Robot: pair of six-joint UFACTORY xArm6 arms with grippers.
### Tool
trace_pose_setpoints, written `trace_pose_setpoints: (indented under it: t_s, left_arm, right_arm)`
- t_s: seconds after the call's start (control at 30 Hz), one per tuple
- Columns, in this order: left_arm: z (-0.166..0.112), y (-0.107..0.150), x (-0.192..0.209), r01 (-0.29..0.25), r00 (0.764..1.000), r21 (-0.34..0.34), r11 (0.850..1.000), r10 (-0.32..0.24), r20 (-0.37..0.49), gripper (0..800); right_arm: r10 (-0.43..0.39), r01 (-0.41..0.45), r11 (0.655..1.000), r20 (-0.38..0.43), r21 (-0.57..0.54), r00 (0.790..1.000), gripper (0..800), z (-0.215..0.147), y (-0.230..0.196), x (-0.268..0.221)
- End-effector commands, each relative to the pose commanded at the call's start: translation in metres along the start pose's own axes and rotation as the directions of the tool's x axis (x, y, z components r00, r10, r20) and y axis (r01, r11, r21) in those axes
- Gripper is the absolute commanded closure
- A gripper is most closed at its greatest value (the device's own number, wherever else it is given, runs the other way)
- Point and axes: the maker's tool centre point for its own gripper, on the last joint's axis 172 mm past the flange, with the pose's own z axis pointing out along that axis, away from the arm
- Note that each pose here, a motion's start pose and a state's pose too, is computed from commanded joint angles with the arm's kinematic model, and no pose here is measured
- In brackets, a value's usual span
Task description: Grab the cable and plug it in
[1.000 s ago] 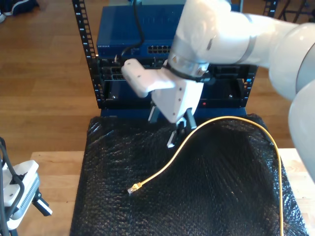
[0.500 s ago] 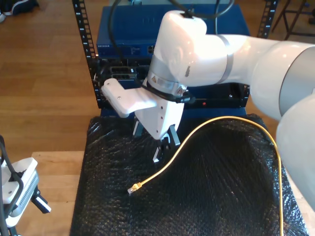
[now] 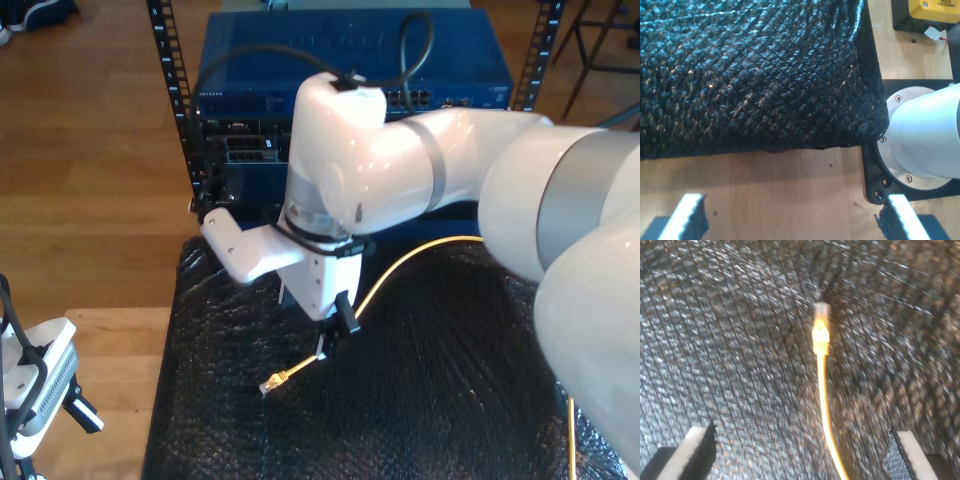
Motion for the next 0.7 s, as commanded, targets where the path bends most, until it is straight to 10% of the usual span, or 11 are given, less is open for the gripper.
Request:
trace_pose_setpoints:
  t_s: [0.7]
  left_arm:
    - [0.006,0.000,-0.002,0.009,1.000,-0.017,1.000,-0.009,-0.011,0]
  right_arm:
    - [-0.004,0.004,1.000,0.022,-0.028,1.000,18,0.045,-0.004,0.015]
